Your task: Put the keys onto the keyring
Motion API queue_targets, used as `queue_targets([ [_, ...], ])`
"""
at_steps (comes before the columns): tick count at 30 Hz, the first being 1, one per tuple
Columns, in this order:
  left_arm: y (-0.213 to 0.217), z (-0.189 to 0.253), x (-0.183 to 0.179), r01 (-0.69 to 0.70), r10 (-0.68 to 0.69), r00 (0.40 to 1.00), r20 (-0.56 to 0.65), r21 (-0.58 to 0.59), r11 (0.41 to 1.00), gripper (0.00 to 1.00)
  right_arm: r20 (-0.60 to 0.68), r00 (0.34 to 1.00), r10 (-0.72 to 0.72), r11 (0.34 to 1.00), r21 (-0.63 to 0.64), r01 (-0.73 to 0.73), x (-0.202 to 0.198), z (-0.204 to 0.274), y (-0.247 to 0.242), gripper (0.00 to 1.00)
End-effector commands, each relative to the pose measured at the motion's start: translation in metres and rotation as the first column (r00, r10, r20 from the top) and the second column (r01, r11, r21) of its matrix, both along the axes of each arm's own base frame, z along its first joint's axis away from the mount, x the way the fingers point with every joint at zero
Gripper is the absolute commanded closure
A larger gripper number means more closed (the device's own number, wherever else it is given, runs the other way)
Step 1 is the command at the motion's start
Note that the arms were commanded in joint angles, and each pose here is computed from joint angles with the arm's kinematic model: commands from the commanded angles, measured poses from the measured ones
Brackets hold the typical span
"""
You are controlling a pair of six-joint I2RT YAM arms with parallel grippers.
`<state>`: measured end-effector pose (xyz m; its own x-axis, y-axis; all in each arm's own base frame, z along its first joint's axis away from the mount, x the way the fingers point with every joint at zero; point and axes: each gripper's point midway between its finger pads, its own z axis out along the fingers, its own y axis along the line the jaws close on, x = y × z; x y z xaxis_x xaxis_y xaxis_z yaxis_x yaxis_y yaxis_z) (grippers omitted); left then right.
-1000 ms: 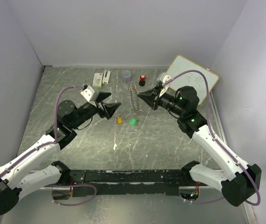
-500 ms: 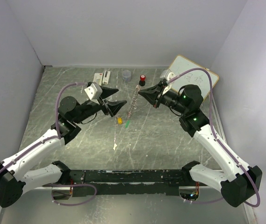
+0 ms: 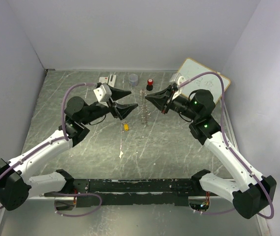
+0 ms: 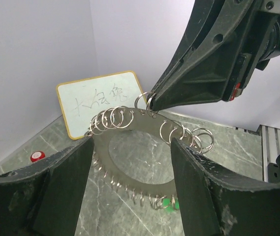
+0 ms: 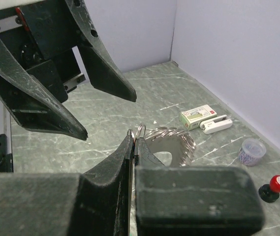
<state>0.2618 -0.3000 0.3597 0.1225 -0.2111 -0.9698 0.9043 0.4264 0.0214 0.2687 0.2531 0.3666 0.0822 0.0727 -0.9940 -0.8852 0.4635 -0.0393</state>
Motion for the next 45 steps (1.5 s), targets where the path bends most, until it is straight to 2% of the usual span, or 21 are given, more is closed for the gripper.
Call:
queue_targets([
  [1, -0.003, 0.026, -0.005, 0.046, -0.043, 0.996, 0.072, -0.037, 0.998, 0.26, 0.115, 0.993, 0.006, 0.998, 0.067, -0.014, -0.011, 0.043, -0.005, 1.00],
  [15, -0.013, 0.033, -0.002, 0.090, -0.086, 0.993, 0.085, -0.048, 0.995, 0.31, 0.121, 0.992, 0.035, 0.997, 0.060, -0.043, -0.018, 0.044, -0.004, 1.00],
  [34, -0.034, 0.036, -0.009, 0.228, -0.224, 0.967, 0.120, -0.014, 0.974, 0.37, 0.093, 0.989, 0.115, 0.993, 0.026, -0.117, -0.027, 0.032, 0.004, 1.00],
  [42, -0.043, 0.035, -0.013, 0.294, -0.292, 0.949, 0.122, 0.007, 0.956, 0.58, 0.117, 0.986, 0.119, 0.992, 0.028, -0.123, -0.028, 0.044, 0.003, 1.00],
  [45, -0.045, 0.032, -0.015, 0.311, -0.311, 0.944, 0.112, 0.017, 0.950, 0.72, 0.118, 0.986, 0.114, 0.993, 0.029, -0.118, -0.028, 0.044, 0.003, 1.00],
])
